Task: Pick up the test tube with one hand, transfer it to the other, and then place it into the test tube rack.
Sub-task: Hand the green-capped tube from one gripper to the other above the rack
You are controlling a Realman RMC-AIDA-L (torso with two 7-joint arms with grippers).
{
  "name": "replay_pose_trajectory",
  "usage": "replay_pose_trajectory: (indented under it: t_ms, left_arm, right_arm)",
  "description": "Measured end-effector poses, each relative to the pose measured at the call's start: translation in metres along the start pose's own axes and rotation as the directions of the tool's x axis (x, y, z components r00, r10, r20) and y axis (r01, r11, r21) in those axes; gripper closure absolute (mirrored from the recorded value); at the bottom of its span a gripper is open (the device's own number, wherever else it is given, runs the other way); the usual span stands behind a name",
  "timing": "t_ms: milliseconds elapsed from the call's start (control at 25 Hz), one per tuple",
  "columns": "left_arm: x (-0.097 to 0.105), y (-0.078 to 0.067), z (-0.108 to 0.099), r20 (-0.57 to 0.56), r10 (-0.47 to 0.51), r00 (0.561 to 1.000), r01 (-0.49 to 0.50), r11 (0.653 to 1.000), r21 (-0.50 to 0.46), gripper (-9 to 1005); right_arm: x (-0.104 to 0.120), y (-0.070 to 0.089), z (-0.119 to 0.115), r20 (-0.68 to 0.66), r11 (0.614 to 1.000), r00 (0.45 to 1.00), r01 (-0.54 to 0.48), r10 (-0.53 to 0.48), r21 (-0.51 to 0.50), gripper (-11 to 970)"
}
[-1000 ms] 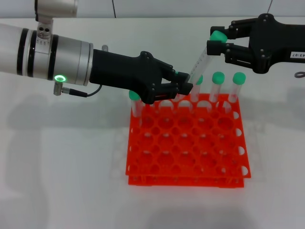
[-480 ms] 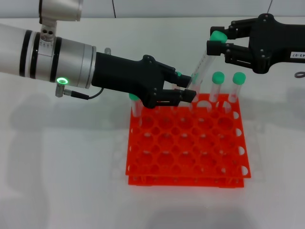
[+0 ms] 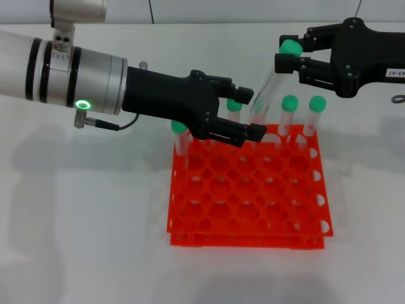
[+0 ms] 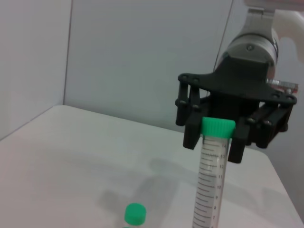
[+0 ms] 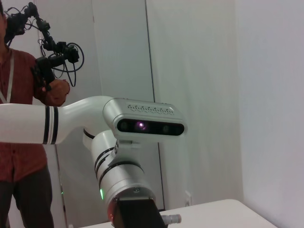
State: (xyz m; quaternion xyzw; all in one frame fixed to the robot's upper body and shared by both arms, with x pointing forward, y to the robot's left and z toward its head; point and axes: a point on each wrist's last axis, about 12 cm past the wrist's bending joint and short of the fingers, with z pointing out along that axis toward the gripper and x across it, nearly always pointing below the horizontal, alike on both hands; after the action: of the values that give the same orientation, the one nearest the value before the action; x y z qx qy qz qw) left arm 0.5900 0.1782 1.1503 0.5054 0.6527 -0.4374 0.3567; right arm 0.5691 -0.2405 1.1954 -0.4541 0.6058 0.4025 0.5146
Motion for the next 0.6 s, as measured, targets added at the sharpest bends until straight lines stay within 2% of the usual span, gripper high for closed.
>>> replay_pose_trajectory:
  t_ms: [360,600]
  left_arm:
    - [-0.0022,0.0007,-0.0038,0.028,-0.022,0.999,0.022,1.0,-0.006,103]
    - [0.0014,-0.0008,-0.0048,0.02,-0.026,0.999,0.026,1.0,-0.006,108]
  right_arm:
    - [0.0018,0.0007,-0.0018,-0.001,1.0,1.0,-0.004,0.004,0.004,692]
    - [0.0016,0.0009,-0.0018,-0.001,1.0,1.0,-0.003,0.003,0.003,691]
